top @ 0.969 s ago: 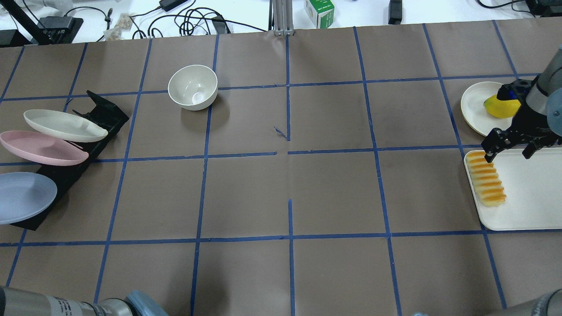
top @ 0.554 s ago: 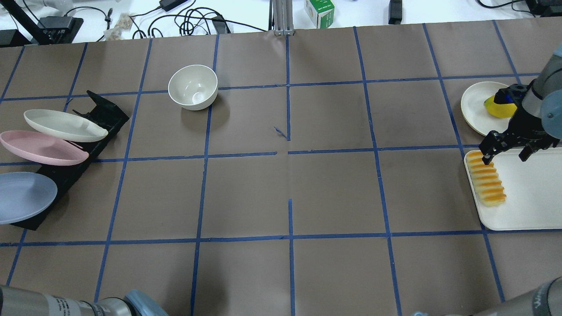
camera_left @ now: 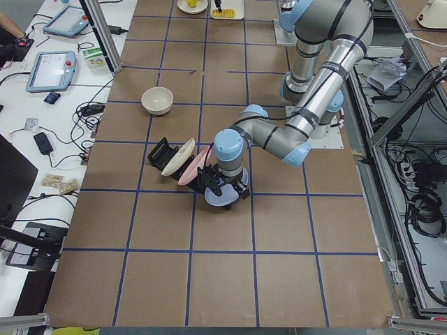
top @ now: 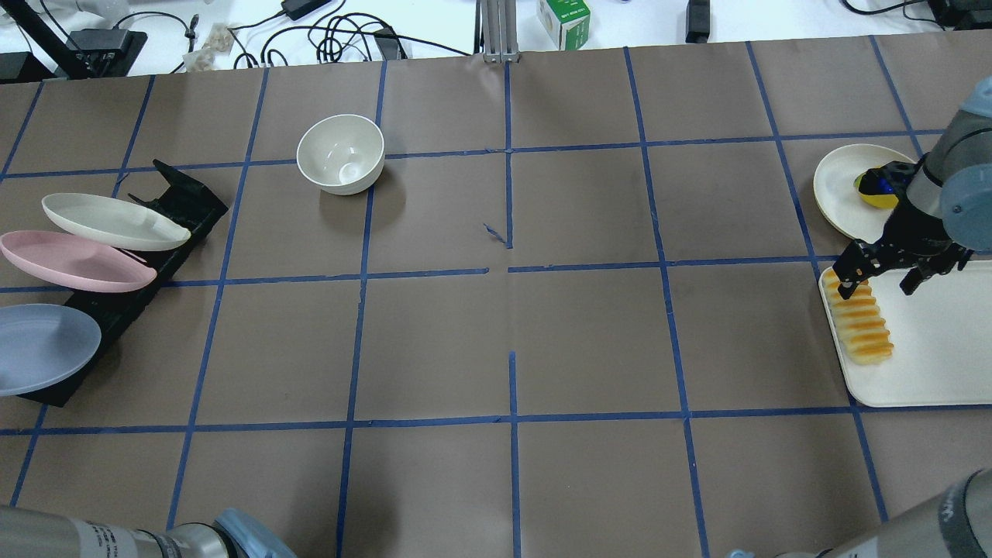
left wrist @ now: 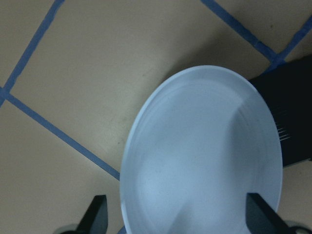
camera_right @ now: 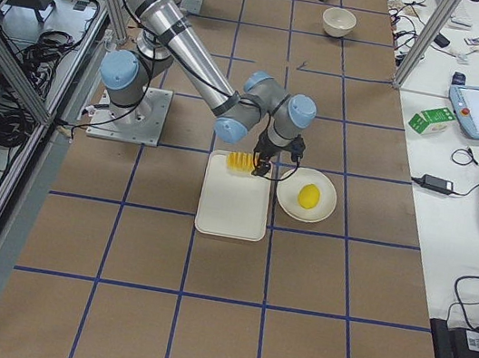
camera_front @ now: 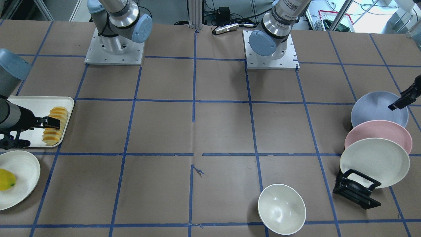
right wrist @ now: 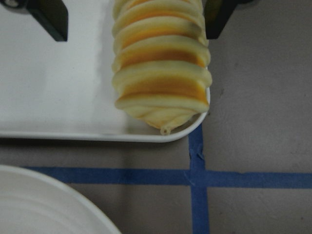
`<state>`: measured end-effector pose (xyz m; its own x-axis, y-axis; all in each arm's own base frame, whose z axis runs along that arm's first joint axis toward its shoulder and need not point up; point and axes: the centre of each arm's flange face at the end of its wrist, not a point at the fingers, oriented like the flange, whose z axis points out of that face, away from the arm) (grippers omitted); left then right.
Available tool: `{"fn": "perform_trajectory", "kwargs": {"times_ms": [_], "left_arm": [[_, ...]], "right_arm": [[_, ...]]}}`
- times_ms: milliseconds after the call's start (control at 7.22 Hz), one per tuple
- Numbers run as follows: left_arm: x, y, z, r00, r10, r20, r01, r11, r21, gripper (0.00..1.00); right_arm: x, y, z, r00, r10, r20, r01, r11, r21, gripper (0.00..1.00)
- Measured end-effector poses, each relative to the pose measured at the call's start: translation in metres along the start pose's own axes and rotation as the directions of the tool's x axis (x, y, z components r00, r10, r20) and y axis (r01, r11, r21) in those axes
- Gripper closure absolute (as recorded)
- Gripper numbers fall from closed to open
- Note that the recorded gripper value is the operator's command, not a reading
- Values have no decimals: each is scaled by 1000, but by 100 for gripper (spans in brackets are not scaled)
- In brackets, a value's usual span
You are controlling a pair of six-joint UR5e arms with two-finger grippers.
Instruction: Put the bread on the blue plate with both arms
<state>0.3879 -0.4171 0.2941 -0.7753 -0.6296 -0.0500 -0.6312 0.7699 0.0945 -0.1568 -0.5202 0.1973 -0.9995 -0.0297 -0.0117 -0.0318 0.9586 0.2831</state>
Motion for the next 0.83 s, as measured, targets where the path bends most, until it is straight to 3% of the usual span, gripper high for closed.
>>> {"fn": "perform_trajectory", "kwargs": {"times_ms": [138, 277, 415, 554, 692, 831], "left_arm": [[-1, -1, 5, 1000, -3, -4, 3, 1000, -4, 27], [-1, -1, 8, 1000, -3, -5, 3, 1000, -8, 59], [-2, -2, 8, 1000, 1, -3, -1, 1000, -9, 74], [-2, -1, 6, 1000, 5, 0, -5, 1000, -6, 93], [-2, 0, 3, 1000, 13, 2, -13, 1000, -1, 100], [-2, 0, 1, 999, 40, 4, -40, 999, 3, 100]], "right_arm": [[0, -1, 3, 1000, 3, 4, -2, 1000, -6, 1], [0, -1, 5, 1000, 4, 7, -4, 1000, -11, 18], [-1, -1, 7, 1000, 5, 10, -5, 1000, -16, 39], [-1, -1, 8, 1000, 6, 12, -6, 1000, -20, 71], [-1, -1, 9, 1000, 6, 15, -6, 1000, -24, 92], [-1, 0, 9, 1000, 6, 16, -6, 1000, -26, 100]]}}
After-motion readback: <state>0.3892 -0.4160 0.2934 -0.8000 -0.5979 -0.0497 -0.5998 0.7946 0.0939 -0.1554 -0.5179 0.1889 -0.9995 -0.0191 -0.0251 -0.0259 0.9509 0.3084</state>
